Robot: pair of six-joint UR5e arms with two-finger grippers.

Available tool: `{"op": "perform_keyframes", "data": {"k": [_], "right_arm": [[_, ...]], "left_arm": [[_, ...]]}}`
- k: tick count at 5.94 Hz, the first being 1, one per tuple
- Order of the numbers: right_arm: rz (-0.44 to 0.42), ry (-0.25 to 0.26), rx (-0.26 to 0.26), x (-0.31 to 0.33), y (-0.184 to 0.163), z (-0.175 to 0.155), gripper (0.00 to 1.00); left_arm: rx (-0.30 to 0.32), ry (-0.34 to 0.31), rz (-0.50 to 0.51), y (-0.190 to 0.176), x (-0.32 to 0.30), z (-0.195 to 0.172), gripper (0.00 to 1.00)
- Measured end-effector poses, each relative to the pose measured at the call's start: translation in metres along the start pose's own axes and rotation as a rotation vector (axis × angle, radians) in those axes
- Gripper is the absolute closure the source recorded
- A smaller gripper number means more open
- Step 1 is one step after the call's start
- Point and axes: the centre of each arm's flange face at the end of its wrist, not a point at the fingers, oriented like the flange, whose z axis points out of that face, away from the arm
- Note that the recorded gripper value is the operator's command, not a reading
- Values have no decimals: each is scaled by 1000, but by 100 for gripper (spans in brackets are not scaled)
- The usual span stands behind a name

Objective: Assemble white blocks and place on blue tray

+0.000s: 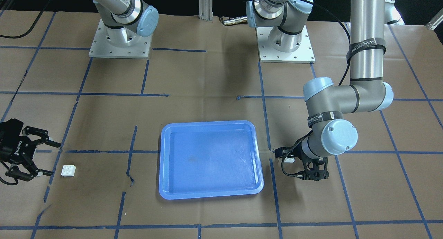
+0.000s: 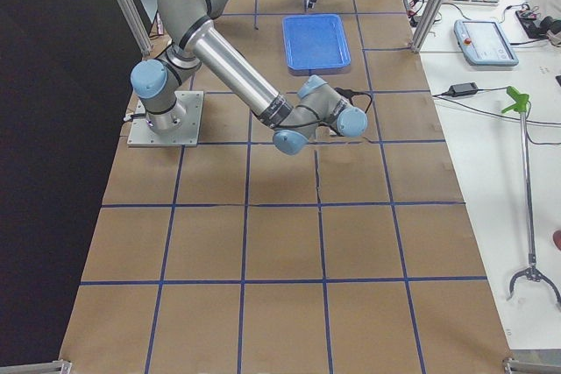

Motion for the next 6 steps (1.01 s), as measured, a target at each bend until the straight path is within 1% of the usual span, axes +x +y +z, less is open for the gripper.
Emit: {"op": "perform_keyframes", "data": {"k": [1, 2, 3, 4, 5, 6], "right_arm": [[0, 3, 21, 2, 17, 18, 0], [2, 0, 30, 3, 29, 30, 0], [4, -2, 33, 3, 34, 36, 3], [5, -2, 34, 3, 35, 37, 24], [6, 0, 35, 4, 35, 36, 31], [8, 1, 35, 4, 35, 36, 41]], "left_arm": [[12, -2, 19, 1, 3, -2, 35], [21, -4, 39, 2, 4, -5, 57], [25, -6, 70, 2, 5, -7, 74], [27, -6, 104, 2, 5, -8, 89], [33, -6, 126, 1, 5, -10, 96], [47, -10, 149, 0, 6, -18, 96]]}}
